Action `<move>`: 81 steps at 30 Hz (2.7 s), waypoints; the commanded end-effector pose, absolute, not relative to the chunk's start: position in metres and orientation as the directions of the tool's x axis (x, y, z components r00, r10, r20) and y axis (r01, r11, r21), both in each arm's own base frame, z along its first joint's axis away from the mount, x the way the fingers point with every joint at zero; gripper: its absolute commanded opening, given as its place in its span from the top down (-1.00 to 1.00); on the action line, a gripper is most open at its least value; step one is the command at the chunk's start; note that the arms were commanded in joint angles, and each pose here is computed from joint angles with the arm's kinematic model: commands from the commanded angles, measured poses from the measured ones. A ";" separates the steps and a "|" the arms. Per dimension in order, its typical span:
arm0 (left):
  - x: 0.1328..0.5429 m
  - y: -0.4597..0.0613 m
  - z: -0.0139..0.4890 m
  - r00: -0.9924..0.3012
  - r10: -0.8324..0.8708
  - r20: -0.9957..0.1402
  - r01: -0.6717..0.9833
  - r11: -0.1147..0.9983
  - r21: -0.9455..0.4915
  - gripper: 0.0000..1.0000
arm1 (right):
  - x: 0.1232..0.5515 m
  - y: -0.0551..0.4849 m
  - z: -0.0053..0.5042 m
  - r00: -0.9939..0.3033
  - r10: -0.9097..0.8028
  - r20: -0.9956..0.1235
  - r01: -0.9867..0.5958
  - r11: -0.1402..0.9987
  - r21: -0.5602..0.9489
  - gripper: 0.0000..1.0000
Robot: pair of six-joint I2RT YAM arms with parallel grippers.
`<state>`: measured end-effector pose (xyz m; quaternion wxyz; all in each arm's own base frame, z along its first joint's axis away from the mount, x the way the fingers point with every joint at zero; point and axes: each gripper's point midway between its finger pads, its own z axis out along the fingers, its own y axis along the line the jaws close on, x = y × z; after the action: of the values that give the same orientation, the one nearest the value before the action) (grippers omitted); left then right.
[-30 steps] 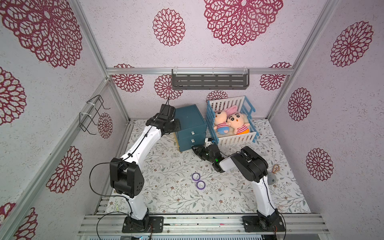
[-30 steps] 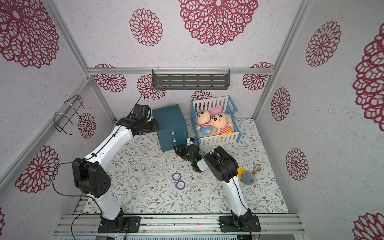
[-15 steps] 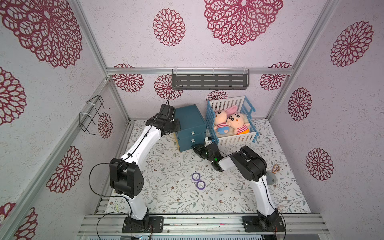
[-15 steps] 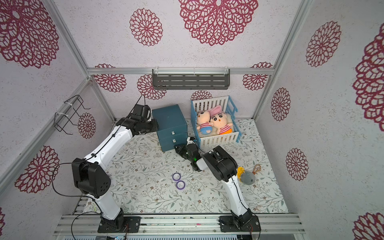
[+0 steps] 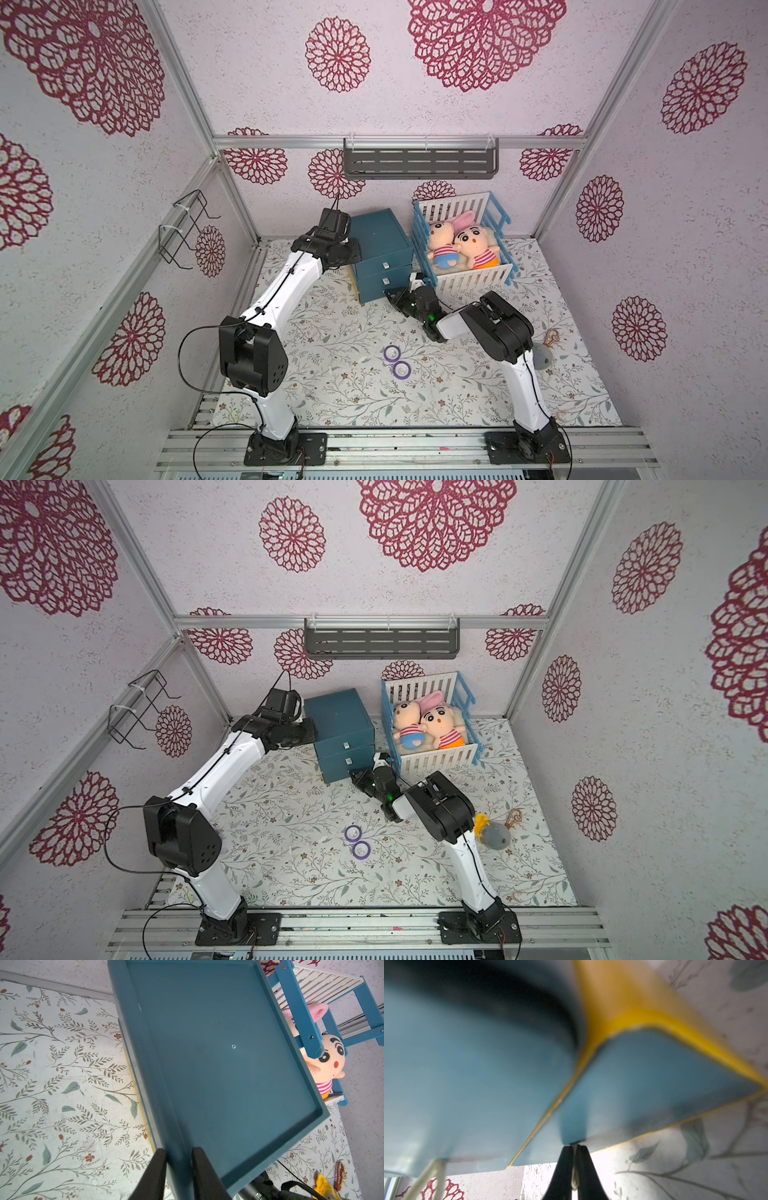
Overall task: Place the transparent tape into the drawer according to color
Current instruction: Open the drawer in the storage box.
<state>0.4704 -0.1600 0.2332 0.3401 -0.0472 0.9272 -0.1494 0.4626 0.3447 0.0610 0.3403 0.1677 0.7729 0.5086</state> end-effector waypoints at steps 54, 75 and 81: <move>0.459 -0.162 0.234 -0.788 -0.167 -0.593 0.033 0.950 -0.310 0.47 | 0.359 0.312 0.102 -0.703 0.546 -0.456 -0.148 0.515 0.845 0.02; 0.447 -0.171 0.263 -0.729 -0.242 -0.641 0.073 0.902 -0.425 -0.25 | 0.307 0.292 0.126 -0.758 0.124 -0.641 -0.337 0.766 0.547 -0.57; 0.436 -0.172 0.267 -0.718 -0.276 -0.639 0.083 0.877 -0.473 -0.54 | 0.293 0.289 0.128 -0.766 -0.042 -0.641 -0.411 0.799 0.438 -0.64</move>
<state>0.4391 -0.1678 0.2483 0.3491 -0.0552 0.9105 -0.2146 0.3039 0.2936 0.1234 0.3237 -0.0744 0.8853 0.3254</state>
